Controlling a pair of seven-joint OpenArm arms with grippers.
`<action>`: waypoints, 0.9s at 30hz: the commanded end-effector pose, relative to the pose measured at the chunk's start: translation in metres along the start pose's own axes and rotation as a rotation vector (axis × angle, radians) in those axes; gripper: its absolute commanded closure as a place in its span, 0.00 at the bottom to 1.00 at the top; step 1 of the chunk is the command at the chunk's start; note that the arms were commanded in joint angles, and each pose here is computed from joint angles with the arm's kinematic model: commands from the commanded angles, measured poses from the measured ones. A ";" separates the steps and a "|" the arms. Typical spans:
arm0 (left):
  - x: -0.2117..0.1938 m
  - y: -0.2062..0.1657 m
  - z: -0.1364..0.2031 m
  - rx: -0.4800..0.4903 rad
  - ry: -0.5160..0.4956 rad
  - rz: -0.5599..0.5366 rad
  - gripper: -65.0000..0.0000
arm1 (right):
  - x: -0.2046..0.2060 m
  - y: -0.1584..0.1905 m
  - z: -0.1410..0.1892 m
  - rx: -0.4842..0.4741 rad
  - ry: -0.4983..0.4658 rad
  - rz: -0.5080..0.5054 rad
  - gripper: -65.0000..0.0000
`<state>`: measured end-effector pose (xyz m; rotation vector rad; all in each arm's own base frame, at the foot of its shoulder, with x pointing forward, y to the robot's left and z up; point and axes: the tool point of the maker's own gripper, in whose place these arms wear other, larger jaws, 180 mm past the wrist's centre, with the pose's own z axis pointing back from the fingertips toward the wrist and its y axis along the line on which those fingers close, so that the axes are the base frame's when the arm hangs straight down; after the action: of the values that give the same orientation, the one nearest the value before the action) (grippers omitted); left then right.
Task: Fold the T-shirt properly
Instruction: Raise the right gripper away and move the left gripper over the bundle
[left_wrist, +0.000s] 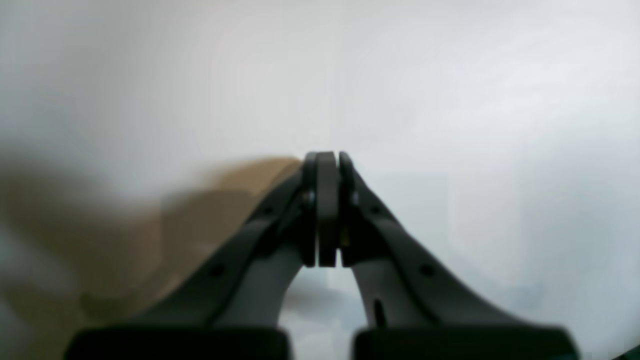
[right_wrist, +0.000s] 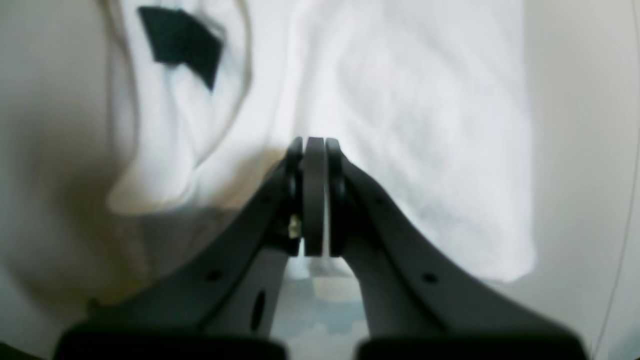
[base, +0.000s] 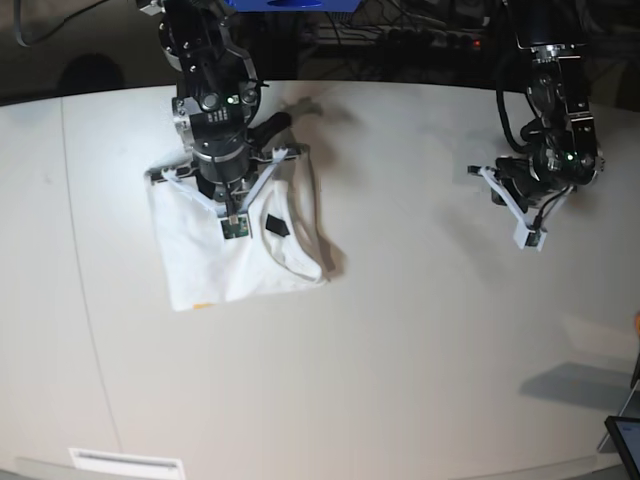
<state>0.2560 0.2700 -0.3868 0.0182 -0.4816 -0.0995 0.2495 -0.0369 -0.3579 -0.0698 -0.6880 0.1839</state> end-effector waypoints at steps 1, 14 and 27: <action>0.015 0.005 0.007 0.008 -0.050 0.000 1.00 | 0.011 0.002 0.004 0.003 -0.043 -0.012 1.00; 0.015 0.005 0.006 0.007 -0.052 0.007 1.00 | -0.025 0.084 0.020 0.240 0.036 0.047 1.00; 0.023 -0.008 0.015 -0.032 -0.087 -0.117 1.00 | -0.008 0.105 0.041 0.350 -0.031 0.054 1.00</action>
<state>0.2586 0.2567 -0.3768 -0.0002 -0.5180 -0.2232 0.1962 0.0608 -0.3545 0.2326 -0.6347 0.3644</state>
